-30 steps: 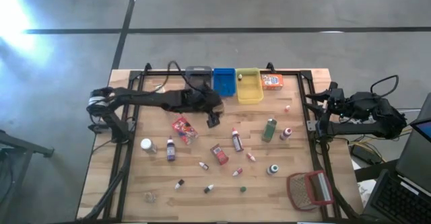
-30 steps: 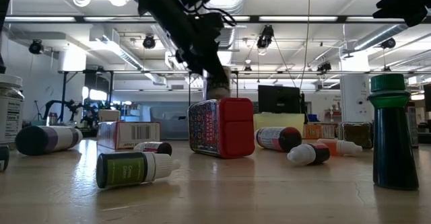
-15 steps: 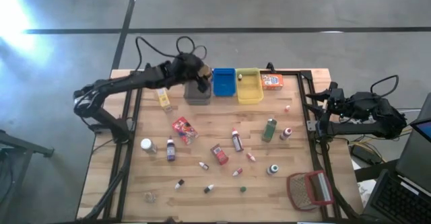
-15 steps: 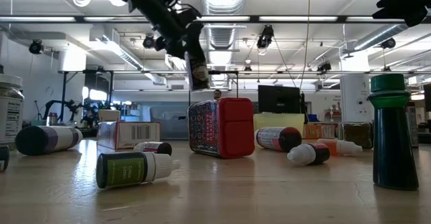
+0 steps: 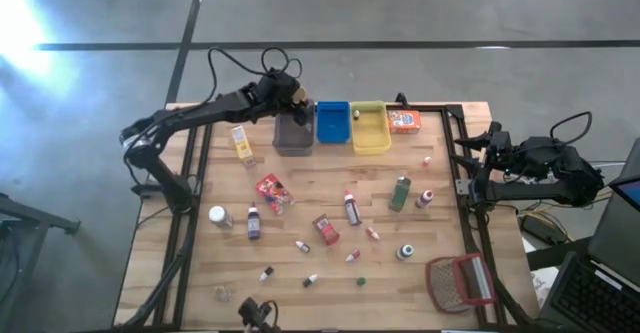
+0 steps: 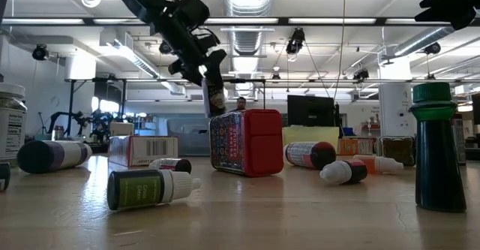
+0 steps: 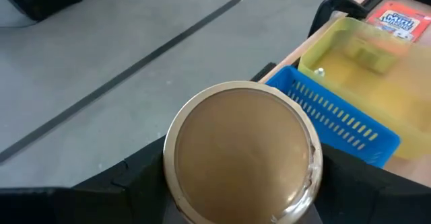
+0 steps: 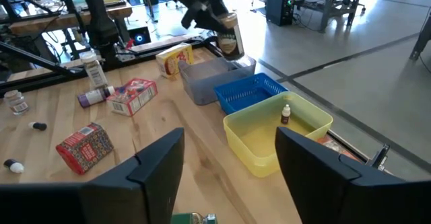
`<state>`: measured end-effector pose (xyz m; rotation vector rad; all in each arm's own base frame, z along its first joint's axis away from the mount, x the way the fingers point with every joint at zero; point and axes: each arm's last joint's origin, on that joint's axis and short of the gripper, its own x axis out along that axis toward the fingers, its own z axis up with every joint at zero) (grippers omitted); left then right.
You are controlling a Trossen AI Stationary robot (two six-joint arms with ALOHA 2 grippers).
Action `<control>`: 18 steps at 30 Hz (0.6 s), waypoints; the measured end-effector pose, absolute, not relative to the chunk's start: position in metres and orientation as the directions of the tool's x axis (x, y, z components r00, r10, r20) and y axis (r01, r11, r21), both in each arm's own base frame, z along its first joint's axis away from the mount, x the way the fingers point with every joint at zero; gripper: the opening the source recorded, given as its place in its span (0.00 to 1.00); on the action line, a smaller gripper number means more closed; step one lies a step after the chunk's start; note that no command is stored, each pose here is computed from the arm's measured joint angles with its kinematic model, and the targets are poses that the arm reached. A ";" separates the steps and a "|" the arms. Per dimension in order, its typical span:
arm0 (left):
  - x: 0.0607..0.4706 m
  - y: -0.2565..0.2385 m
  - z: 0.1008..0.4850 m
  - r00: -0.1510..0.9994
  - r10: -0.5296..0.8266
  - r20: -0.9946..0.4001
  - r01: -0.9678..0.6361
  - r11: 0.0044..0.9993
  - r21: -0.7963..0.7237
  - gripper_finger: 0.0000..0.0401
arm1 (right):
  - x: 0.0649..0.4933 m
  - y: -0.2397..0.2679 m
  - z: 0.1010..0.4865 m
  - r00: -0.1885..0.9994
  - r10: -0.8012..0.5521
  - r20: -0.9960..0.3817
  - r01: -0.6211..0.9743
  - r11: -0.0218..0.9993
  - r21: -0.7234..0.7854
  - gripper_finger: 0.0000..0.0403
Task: Pick & Place Kitchen Items
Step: Put the gold spice bottle into the black bin
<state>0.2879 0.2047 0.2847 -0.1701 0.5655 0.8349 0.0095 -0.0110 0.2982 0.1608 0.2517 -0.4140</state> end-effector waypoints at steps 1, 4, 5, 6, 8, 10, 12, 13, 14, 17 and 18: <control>0.289 0.206 0.281 0.531 0.651 -0.542 -0.741 0.667 0.076 0.73 | 0.009 -0.011 0.298 0.885 -0.376 -0.273 0.416 0.904 0.103 0.57; 0.292 0.212 0.274 0.521 0.652 -0.550 -0.746 0.661 0.077 0.73 | 0.009 -0.011 0.298 0.885 -0.377 -0.273 0.416 0.903 0.103 0.59; 0.292 0.214 0.272 0.515 0.653 -0.555 -0.750 0.657 0.077 0.73 | 0.009 -0.011 0.298 0.885 -0.376 -0.273 0.416 0.904 0.103 0.60; 0.292 0.216 0.269 0.510 0.653 -0.560 -0.753 0.653 0.077 0.73 | 0.009 -0.011 0.298 0.885 -0.376 -0.273 0.416 0.904 0.103 0.60; 0.292 0.220 0.264 0.498 0.654 -0.569 -0.761 0.645 0.076 0.73 | 0.009 -0.011 0.298 0.885 -0.376 -0.273 0.416 0.904 0.103 0.62; 0.293 0.223 0.259 0.488 0.653 -0.579 -0.766 0.638 0.074 0.73 | 0.009 -0.011 0.298 0.885 -0.376 -0.273 0.416 0.904 0.103 0.63; 0.294 0.226 0.256 0.484 0.654 -0.582 -0.771 0.633 0.071 0.73 | 0.009 -0.011 0.298 0.885 -0.377 -0.273 0.416 0.903 0.103 0.64; 0.294 0.228 0.253 0.480 0.653 -0.586 -0.772 0.632 0.072 0.73 | 0.009 -0.011 0.298 0.885 -0.376 -0.273 0.416 0.903 0.103 0.65; 0.296 0.229 0.250 0.478 0.651 -0.590 -0.772 0.632 0.071 0.73 | 0.009 -0.011 0.298 0.885 -0.376 -0.273 0.416 0.904 0.103 0.66; 0.298 0.232 0.242 0.471 0.643 -0.603 -0.774 0.629 0.067 0.73 | 0.009 -0.011 0.298 0.885 -0.377 -0.273 0.416 0.903 0.103 0.68; 0.299 0.233 0.240 0.475 0.639 -0.605 -0.774 0.630 0.058 0.73 | 0.009 -0.011 0.298 0.885 -0.377 -0.273 0.416 0.903 0.103 0.68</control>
